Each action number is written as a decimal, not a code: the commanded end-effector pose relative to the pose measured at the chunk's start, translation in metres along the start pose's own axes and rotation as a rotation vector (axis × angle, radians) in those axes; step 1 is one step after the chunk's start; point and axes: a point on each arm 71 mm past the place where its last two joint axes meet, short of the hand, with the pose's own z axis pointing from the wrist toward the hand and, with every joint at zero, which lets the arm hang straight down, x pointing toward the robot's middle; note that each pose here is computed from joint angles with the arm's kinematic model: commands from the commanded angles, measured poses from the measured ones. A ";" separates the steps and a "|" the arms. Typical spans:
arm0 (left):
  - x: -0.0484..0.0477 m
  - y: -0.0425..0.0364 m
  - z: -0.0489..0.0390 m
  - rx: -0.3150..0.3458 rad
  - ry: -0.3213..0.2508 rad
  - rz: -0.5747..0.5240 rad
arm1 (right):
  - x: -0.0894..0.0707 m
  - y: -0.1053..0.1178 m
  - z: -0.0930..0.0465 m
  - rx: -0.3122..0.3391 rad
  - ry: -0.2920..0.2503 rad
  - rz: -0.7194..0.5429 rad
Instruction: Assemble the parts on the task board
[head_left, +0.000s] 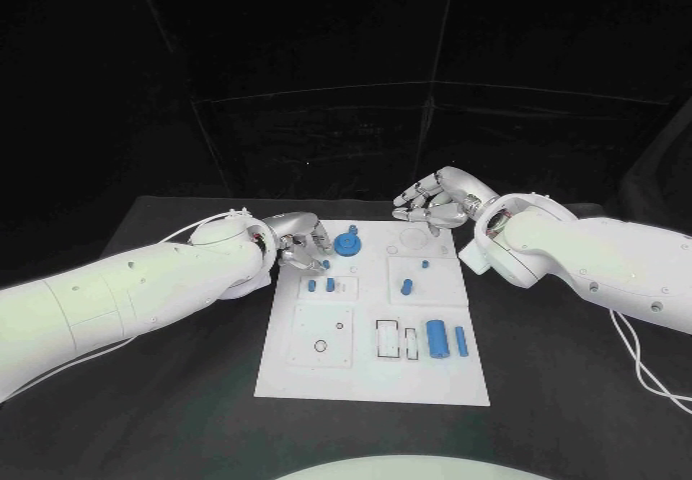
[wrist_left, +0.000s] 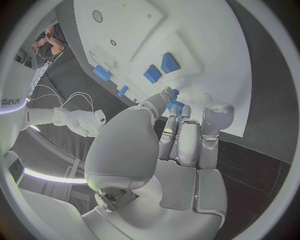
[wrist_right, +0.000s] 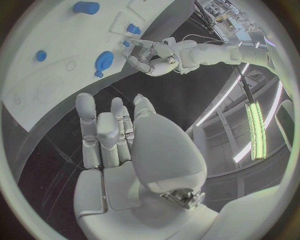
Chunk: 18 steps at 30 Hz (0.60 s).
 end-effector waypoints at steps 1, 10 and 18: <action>-0.0089 0.0010 -0.0062 0.050 -0.079 -0.175 | -0.003 -0.007 0.001 0.003 0.032 -0.137; -0.0228 0.0179 -0.0330 0.108 -0.164 -0.762 | -0.007 -0.025 0.000 0.012 0.077 -0.427; -0.0299 0.0275 -0.0491 0.130 -0.249 -1.091 | 0.010 -0.034 -0.008 -0.017 0.115 -0.650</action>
